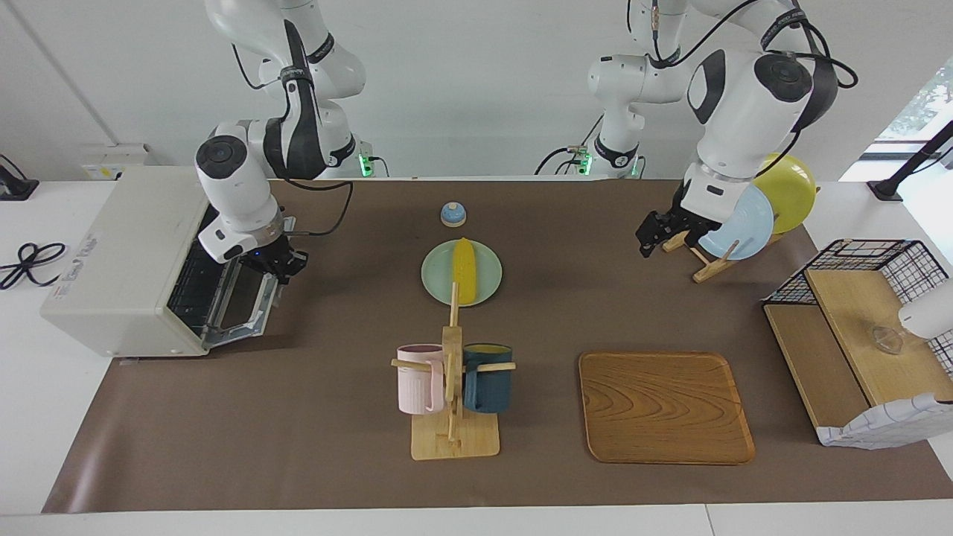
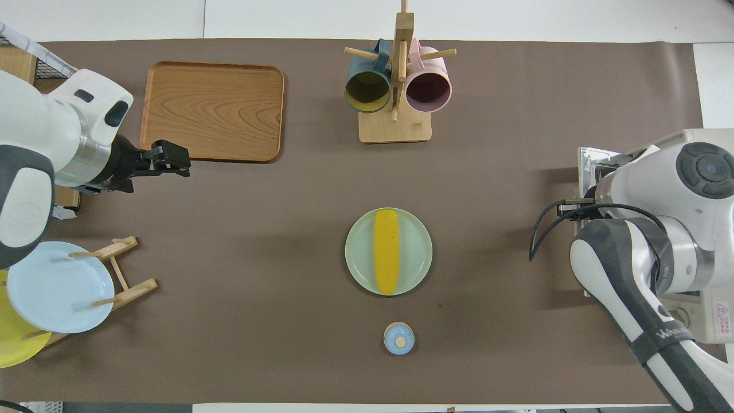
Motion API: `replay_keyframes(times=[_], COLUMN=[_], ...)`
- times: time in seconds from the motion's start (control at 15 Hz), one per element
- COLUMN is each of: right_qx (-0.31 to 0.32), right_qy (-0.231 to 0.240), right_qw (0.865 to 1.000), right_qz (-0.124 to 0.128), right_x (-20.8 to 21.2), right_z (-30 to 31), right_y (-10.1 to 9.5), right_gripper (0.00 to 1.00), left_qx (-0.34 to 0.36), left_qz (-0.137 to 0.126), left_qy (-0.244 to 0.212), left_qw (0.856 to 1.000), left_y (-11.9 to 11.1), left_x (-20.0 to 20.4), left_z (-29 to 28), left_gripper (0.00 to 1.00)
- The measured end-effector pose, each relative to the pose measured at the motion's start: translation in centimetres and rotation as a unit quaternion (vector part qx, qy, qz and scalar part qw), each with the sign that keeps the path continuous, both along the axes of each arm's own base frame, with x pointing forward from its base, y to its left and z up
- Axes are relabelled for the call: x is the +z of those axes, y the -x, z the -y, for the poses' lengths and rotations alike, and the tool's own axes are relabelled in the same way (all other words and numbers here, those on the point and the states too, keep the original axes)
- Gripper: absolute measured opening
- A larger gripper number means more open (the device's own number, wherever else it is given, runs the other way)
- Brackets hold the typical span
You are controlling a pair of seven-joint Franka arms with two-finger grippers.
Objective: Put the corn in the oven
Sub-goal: 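Withdraw the left gripper while the right gripper reaches the green plate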
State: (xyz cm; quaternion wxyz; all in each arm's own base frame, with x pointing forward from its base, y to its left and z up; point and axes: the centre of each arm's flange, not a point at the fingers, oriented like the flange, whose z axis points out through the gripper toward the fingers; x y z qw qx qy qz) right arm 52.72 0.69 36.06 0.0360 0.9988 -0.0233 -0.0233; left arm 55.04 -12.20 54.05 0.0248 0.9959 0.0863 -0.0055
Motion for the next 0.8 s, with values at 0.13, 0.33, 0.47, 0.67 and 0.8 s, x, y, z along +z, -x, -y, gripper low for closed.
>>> replay_keyframes(times=[0.13,0.33,0.47,0.67,0.8], right_qx=[0.000,-0.008,-0.015,-0.017,-0.016], right_qy=[0.000,-0.006,-0.011,-0.013,-0.013], right_qw=[1.000,1.000,1.000,1.000,1.000], right_qz=[-0.003,-0.009,-0.013,-0.014,-0.014], right_x=[-1.7,-4.5,-6.1,-6.4,-6.4], right_z=[-0.5,-0.8,-0.6,-0.6,-0.6], right_y=[-0.2,-0.5,-0.7,-0.8,-0.8], right_gripper=[0.01,0.01,0.01,0.01,0.01], left_qx=[-0.019,-0.045,-0.059,-0.069,-0.069], left_qz=[-0.014,-0.057,-0.089,-0.105,-0.092], left_qy=[-0.008,-0.017,-0.021,-0.023,-0.021], left_qw=[1.000,0.997,0.994,0.992,0.993], left_y=[1.0,2.9,3.8,4.1,3.4], left_x=[0.8,1.4,1.0,0.8,2.2], left_z=[-0.6,-0.9,-0.9,-0.7,-0.6], left_gripper=[1.00,1.00,1.00,1.00,1.00])
